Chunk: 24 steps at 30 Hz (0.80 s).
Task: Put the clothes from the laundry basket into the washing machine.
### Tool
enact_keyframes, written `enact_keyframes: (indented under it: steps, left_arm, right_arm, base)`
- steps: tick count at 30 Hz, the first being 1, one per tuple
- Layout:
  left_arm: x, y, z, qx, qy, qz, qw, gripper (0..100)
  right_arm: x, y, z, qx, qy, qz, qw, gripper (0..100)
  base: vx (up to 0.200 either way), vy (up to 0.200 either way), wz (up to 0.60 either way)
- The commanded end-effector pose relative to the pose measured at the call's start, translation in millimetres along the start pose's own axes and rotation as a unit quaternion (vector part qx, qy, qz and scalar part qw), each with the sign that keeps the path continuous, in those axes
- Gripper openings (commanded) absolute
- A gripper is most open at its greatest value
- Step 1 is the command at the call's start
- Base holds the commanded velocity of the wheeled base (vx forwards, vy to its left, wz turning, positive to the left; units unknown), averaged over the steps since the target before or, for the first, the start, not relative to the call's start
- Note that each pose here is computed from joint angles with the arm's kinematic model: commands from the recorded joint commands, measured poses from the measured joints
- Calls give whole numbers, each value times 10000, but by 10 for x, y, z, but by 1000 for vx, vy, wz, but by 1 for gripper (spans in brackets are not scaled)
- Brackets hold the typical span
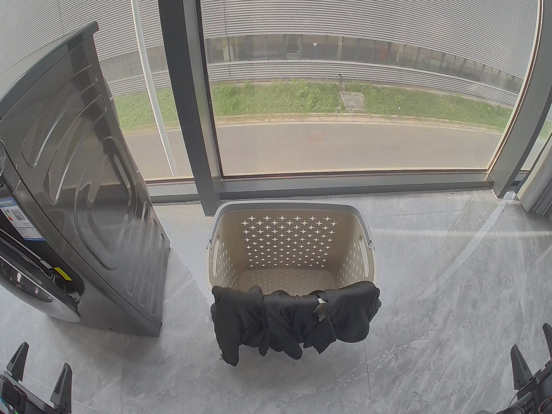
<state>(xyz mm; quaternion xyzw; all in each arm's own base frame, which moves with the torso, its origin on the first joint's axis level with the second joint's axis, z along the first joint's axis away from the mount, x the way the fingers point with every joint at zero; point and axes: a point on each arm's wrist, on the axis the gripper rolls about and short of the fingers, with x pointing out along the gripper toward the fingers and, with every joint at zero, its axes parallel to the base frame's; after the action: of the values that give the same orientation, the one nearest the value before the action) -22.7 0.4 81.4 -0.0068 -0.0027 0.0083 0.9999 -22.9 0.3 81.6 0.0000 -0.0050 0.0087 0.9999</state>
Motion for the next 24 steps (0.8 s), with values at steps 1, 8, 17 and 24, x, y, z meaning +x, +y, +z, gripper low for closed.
enact_keyframes:
  steps: [1, 8, 17, 24]
  left_arm:
    - [-1, 1, -48, 7, -4, 1, 10000, 100]
    - [-1, 1, -48, -9, -4, 9, 10000, 100]
    - [-1, 1, -48, -16, -4, 1, 10000, 100]
    - [-1, 1, -48, -16, -4, 1, 10000, 100]
  right_arm:
    - [0, 0, -52, 0, 4, 5, 10000, 100]
    - [0, 0, -52, 0, 4, 5, 10000, 100]
    - [0, 0, -52, 0, 4, 5, 10000, 100]
    - [0, 0, -52, 0, 4, 5, 10000, 100]
  base:
    - [0, 0, 0]
    - [171, 0, 0]
    - [67, 0, 0]
    - [0, -29, 0]
